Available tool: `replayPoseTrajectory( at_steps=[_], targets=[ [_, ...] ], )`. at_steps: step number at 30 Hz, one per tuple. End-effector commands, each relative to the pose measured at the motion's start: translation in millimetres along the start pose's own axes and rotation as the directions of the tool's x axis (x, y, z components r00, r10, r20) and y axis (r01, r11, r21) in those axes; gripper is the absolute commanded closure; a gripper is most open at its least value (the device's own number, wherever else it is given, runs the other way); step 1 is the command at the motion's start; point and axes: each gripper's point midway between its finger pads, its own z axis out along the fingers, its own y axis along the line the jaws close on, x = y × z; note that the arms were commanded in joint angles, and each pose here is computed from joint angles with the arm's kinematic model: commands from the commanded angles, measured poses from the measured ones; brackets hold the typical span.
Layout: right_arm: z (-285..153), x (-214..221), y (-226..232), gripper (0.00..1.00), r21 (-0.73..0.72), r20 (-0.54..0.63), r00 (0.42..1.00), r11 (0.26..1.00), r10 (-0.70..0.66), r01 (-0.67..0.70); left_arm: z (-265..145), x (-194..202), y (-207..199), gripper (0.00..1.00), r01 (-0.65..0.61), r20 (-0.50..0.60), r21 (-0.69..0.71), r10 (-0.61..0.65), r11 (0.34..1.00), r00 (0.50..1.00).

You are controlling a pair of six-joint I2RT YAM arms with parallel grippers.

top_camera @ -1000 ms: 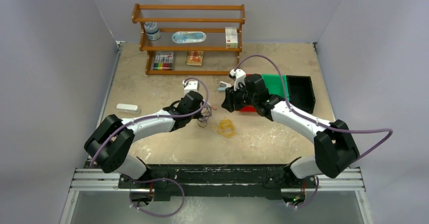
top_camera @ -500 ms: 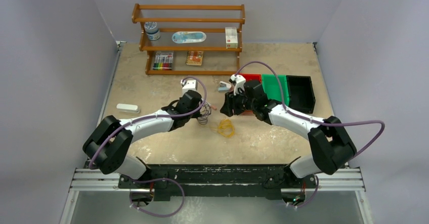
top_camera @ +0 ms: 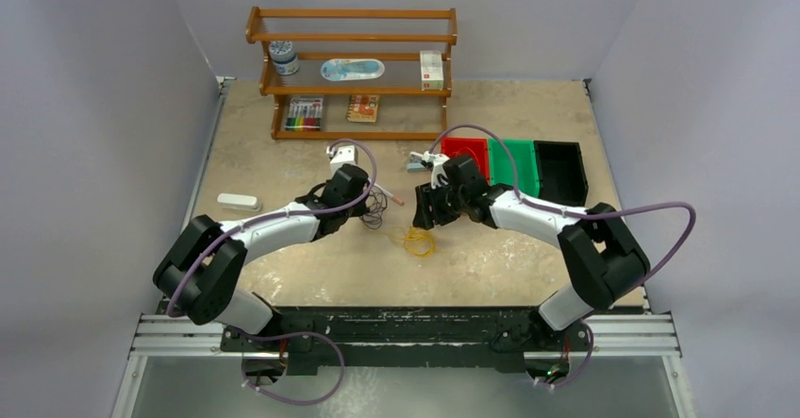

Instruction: Untangle the cables

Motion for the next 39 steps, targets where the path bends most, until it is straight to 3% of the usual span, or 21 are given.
replayPoseTrajectory(
  at_steps=[1,4,7,11,16,30,39],
  targets=[
    [-3,-10,14,0.42,-0.023,-0.013,0.999,0.999,-0.036,0.035,2,-8,1,0.85,0.029,0.019,-0.004,-0.029,1.0,0.999],
    [0,-5,17,0.42,-0.03,-0.033,0.998,0.999,-0.044,0.043,3,-7,1,0.85,0.031,0.017,-0.004,-0.031,1.0,0.999],
    [2,-3,18,0.5,-0.026,-0.045,0.998,0.999,-0.046,0.044,3,-7,3,0.86,0.032,0.019,-0.009,-0.032,0.999,0.999],
    [0,-5,18,0.74,-0.015,-0.04,0.998,0.999,-0.047,0.047,1,-8,8,0.88,0.035,0.03,-0.032,-0.034,0.999,0.999],
    [-16,-27,14,1.0,0.05,0.048,0.998,0.998,-0.051,0.048,0,-12,22,0.9,0.048,0.048,-0.104,-0.043,0.993,0.998],
    [-88,-81,11,1.0,0.186,0.305,0.952,0.982,-0.034,-0.025,-9,-19,79,0.92,0.115,0.105,-0.326,-0.085,0.938,0.991],
    [-155,-131,55,1.0,0.072,0.544,0.83,0.993,-0.122,0.098,-13,-21,93,0.87,0.13,0.119,-0.369,-0.092,0.92,0.989]
  ],
)
